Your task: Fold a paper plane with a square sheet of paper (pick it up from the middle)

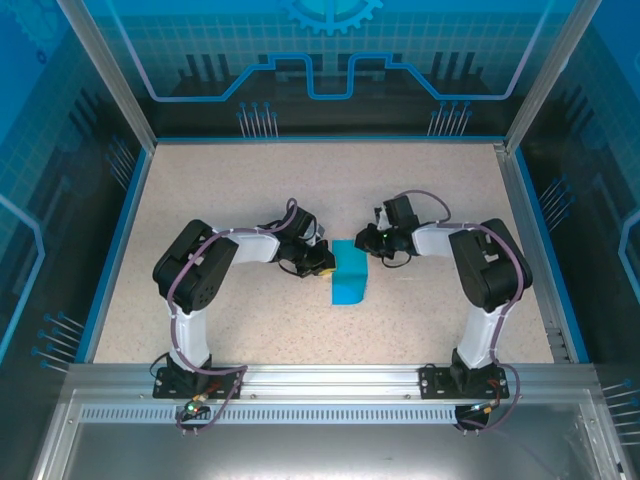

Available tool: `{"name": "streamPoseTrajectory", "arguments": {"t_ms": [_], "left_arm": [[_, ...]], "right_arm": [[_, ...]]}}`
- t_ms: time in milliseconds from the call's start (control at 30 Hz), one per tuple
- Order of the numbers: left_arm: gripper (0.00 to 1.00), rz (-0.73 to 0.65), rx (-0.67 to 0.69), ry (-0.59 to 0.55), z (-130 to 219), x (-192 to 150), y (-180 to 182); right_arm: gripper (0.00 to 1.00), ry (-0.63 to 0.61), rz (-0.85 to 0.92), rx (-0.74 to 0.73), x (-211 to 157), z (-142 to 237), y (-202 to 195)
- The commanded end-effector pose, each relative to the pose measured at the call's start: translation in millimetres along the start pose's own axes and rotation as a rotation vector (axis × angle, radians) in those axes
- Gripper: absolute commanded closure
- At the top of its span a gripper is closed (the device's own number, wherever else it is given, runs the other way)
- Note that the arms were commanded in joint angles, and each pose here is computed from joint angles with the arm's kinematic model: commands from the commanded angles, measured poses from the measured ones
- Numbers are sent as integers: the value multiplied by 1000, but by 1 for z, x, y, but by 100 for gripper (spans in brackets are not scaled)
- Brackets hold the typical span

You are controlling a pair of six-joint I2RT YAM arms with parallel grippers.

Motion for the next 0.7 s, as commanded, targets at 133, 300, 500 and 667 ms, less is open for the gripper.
{"name": "streamPoseTrajectory", "arguments": {"t_ms": [133,300,500,667], "left_arm": [[100,118,267,63,-11,-23,52],[100,110,258,56,-11,-21,49],[100,108,254,49,-11,-19,48],[100,110,252,47,-11,-19,48]], "right_arm": [[81,-156,40,9,12,49,17],[81,-10,92,64,-31,54,34],[81,113,-1,81,-77,54,19],[81,161,-73,95,-95,50,4]]}}
Point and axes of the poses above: each hand's point on the last joint's axis, 136 mm out from that joint toward the fingers, its own z axis back along the fingers, its own y axis along the line the jaws close on, x = y × z, the point moved 10 cm from there along z, back along the fingers, and after that the axes turned 2 degrees about -z, right-handed, at the moved point
